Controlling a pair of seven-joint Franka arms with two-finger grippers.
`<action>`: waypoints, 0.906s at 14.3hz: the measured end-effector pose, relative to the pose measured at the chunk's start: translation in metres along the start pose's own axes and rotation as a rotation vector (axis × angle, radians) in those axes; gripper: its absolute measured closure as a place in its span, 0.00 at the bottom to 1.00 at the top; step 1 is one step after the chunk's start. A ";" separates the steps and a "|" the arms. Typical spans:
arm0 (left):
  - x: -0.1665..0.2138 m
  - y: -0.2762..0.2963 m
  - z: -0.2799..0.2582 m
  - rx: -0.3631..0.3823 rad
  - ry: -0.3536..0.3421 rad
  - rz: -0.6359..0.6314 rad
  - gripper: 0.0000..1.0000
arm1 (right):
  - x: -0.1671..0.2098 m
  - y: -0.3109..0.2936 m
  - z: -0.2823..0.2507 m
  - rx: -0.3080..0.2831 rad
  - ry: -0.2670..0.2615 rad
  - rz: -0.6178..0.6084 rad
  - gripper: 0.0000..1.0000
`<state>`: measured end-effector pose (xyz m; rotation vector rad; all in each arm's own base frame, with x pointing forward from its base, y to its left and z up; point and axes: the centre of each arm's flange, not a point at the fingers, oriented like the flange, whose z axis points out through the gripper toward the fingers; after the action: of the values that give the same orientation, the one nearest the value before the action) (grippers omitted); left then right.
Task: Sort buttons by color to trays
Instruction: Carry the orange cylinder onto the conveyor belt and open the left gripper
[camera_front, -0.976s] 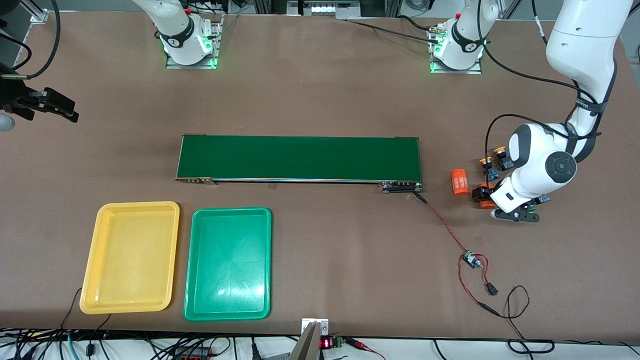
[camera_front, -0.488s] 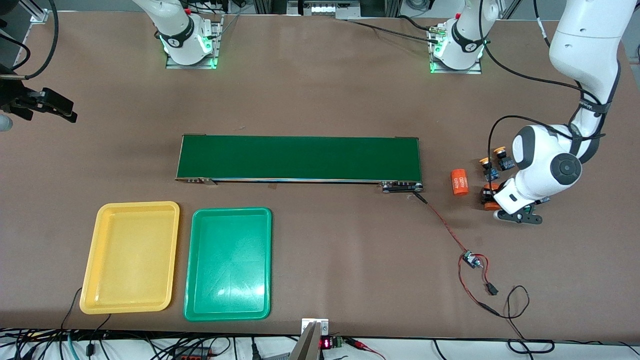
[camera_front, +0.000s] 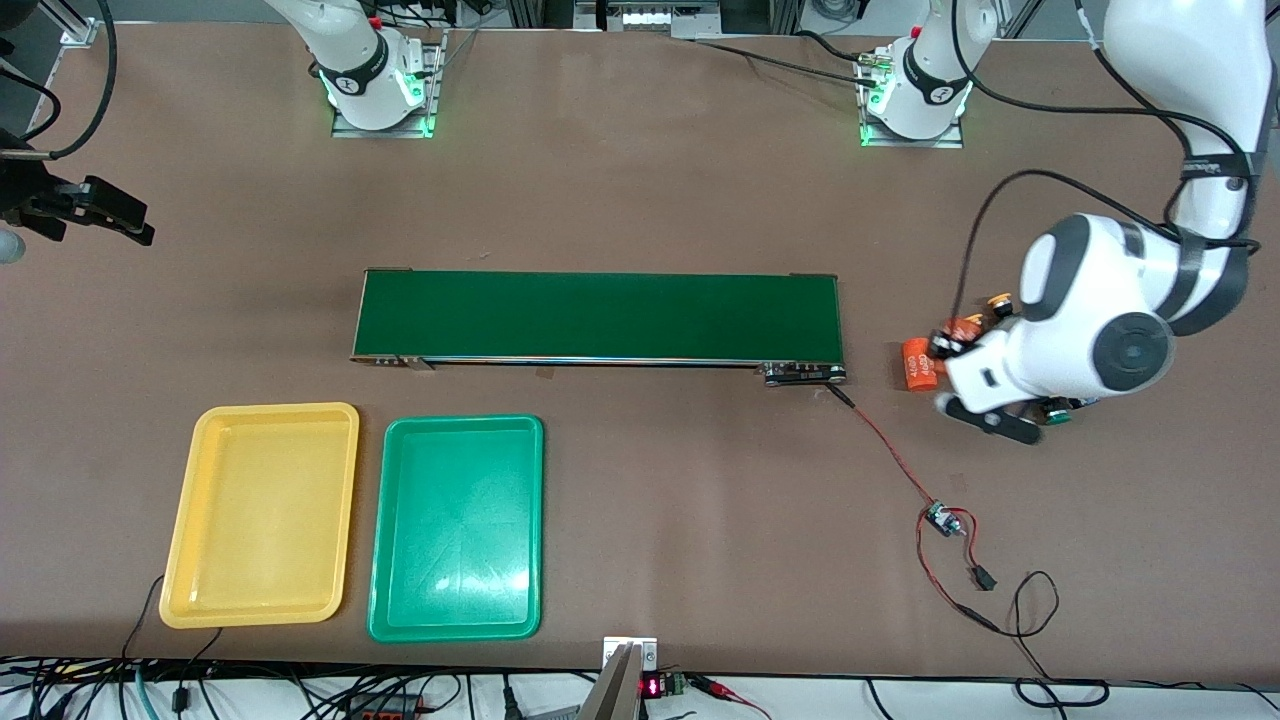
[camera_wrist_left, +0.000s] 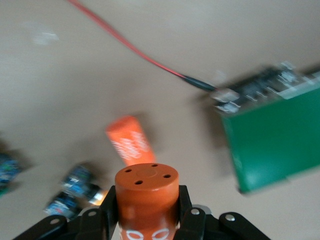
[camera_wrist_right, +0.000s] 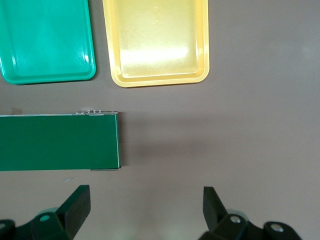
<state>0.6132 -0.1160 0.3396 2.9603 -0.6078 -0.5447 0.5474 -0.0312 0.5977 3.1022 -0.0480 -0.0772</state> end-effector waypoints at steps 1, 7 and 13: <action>0.003 0.022 0.004 -0.005 -0.020 0.049 0.50 | 0.001 0.000 0.002 0.000 -0.003 0.000 0.00; 0.023 0.106 0.039 -0.013 0.045 0.601 0.50 | 0.007 -0.001 0.005 0.005 0.013 0.000 0.00; 0.033 0.129 0.098 0.017 0.080 0.960 0.50 | 0.005 -0.026 -0.002 0.049 0.026 -0.032 0.00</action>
<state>0.5595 -0.2470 0.2550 2.2579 -1.8201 -0.2990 0.5529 -0.0057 0.5990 3.1531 0.0013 -0.0366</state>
